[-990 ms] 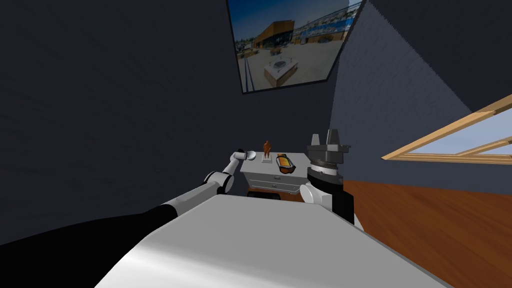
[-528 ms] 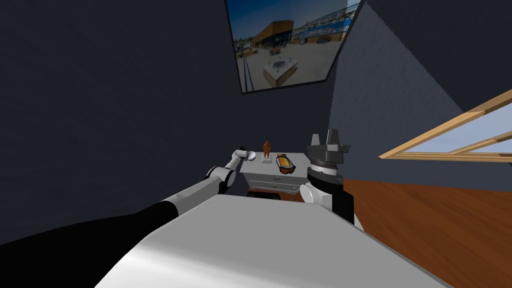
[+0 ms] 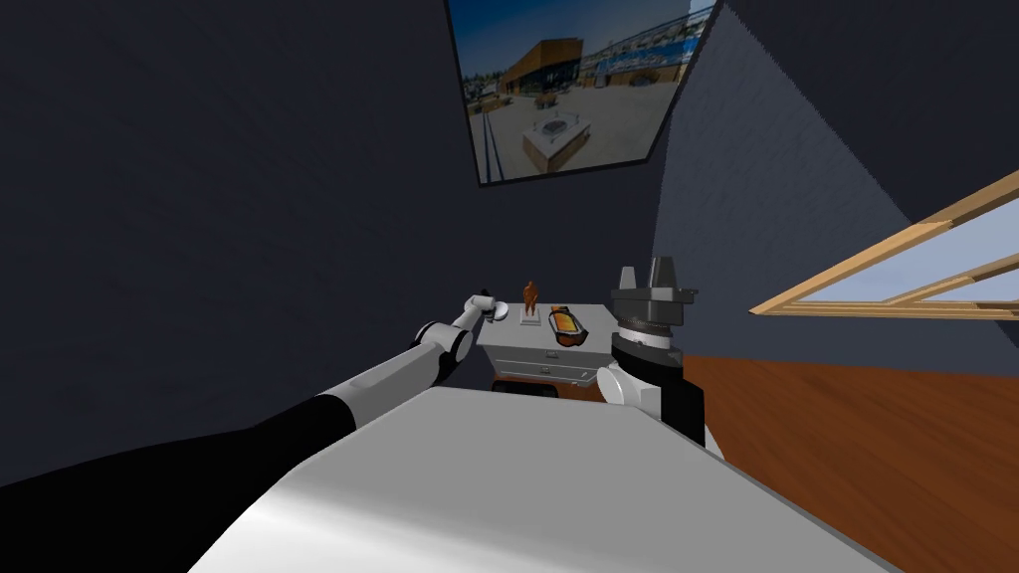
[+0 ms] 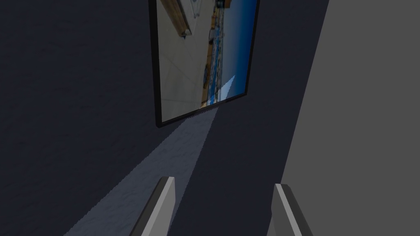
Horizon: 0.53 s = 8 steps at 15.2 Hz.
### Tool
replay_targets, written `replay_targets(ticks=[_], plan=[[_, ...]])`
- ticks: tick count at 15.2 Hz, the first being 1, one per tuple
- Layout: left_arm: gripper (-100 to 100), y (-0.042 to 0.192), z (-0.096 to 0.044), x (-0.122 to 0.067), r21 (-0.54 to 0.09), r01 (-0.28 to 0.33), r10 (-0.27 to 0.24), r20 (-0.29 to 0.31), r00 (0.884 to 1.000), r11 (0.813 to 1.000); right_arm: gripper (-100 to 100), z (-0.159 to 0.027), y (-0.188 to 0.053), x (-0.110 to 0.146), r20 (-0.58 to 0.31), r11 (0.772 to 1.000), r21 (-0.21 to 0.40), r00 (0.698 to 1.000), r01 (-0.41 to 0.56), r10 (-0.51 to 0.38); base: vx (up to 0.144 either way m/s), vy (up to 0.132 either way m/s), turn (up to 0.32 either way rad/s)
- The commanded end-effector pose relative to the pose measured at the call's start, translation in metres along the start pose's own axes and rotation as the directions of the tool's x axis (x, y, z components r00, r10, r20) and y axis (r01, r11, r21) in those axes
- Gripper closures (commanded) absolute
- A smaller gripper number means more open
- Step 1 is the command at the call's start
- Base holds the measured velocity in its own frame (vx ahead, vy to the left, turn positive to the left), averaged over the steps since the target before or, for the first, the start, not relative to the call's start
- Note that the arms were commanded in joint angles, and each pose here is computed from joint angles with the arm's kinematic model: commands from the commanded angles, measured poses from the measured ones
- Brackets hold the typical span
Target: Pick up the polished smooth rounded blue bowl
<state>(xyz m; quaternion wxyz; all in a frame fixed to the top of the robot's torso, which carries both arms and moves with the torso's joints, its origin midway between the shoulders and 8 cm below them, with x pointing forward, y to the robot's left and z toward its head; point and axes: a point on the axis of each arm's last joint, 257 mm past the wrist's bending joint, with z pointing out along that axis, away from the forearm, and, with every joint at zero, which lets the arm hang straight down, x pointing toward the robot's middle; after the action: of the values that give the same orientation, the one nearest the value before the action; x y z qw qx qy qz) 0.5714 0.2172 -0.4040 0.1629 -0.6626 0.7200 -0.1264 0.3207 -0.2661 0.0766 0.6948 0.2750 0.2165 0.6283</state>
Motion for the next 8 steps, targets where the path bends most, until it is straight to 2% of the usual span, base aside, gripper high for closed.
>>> replay_targets(ticks=[1,4,5,8], plan=[[-100,0.009,-0.001,0.003,-0.048,-0.001,0.001,0.0,1.0,0.999,0,0.0,0.0,0.0,0.0,1.0,0.0,1.0,0.0,0.0,0.022,0.007,-0.034],[-100,0.021,-0.008,0.01,-0.128,-0.005,0.005,-0.001,1.0,0.992,0,0.0,0.0,0.0,0.0,1.0,0.0,1.0,0.0,0.0,0.022,0.004,-0.029],[-100,0.021,-0.008,0.01,-0.128,-0.005,0.005,-0.001,1.0,0.992,0,0.0,0.0,0.0,0.0,1.0,0.0,1.0,0.0,0.0,0.018,0.003,-0.028],[-100,0.03,-0.014,0.016,-0.188,-0.009,0.009,-0.001,1.0,0.982,0,0.0,0.0,0.0,0.0,1.0,0.0,1.0,0.0,0.0,0.016,-0.001,-0.028]])
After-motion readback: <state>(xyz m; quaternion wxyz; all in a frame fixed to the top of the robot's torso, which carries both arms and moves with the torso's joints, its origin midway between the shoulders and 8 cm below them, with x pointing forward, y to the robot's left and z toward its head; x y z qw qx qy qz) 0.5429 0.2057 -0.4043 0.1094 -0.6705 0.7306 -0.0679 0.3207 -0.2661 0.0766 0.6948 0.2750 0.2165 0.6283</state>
